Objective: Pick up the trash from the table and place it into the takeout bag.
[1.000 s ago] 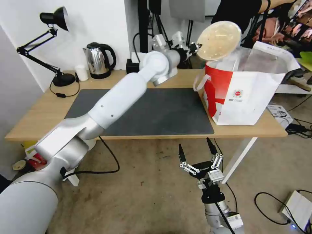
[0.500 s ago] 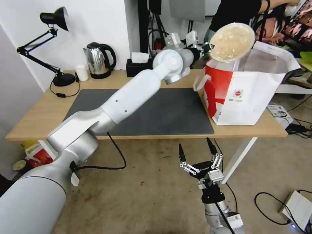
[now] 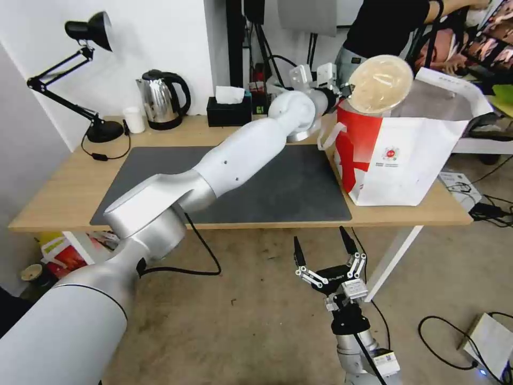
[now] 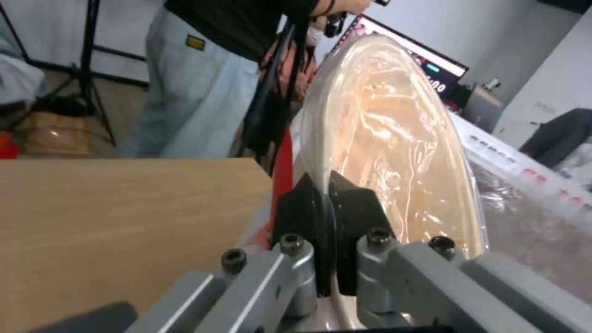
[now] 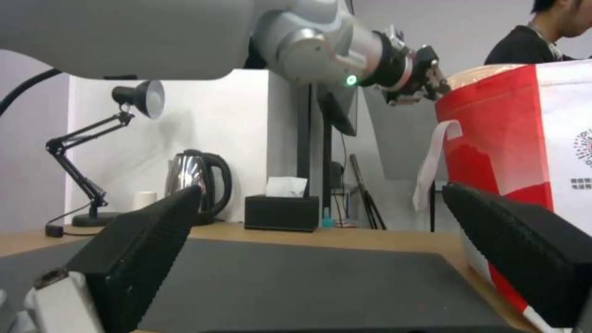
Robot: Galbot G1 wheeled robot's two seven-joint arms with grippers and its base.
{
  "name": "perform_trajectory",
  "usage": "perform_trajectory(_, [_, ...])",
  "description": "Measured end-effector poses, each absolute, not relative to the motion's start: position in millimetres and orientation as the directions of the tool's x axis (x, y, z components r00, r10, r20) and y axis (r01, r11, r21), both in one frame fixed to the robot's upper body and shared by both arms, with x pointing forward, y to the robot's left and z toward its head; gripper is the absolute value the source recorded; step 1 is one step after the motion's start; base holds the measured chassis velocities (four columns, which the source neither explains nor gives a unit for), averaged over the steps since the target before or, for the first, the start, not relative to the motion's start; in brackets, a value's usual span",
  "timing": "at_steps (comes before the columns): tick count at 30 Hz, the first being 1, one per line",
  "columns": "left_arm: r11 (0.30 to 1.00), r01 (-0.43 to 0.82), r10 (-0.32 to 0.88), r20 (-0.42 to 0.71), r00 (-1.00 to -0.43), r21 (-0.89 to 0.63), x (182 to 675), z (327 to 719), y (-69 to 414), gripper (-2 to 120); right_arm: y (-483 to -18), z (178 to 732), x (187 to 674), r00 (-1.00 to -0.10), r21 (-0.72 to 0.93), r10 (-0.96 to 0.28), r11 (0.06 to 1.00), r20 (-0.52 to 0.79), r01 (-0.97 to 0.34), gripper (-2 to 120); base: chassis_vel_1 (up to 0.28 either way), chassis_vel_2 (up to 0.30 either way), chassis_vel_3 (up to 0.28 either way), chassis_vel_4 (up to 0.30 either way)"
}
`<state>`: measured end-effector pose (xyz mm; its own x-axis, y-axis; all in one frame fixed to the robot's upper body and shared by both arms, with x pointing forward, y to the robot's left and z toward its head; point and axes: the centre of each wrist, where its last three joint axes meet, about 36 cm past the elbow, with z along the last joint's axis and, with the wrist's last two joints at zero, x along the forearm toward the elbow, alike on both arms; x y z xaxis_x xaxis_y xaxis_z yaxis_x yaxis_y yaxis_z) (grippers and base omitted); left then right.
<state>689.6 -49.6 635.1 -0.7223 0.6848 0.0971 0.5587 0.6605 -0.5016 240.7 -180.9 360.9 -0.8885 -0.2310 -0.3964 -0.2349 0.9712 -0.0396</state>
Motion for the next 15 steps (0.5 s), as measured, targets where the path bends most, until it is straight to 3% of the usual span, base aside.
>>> perform_trajectory(15, [0.696, 0.559, 0.670, 0.129, -0.731, -0.450, 693, 614, -46, 0, -181, 361, 241, -0.889, -0.040, -0.231, 0.971, -0.396, -0.235, 100, 0.000, 0.000, 0.000, 0.000])
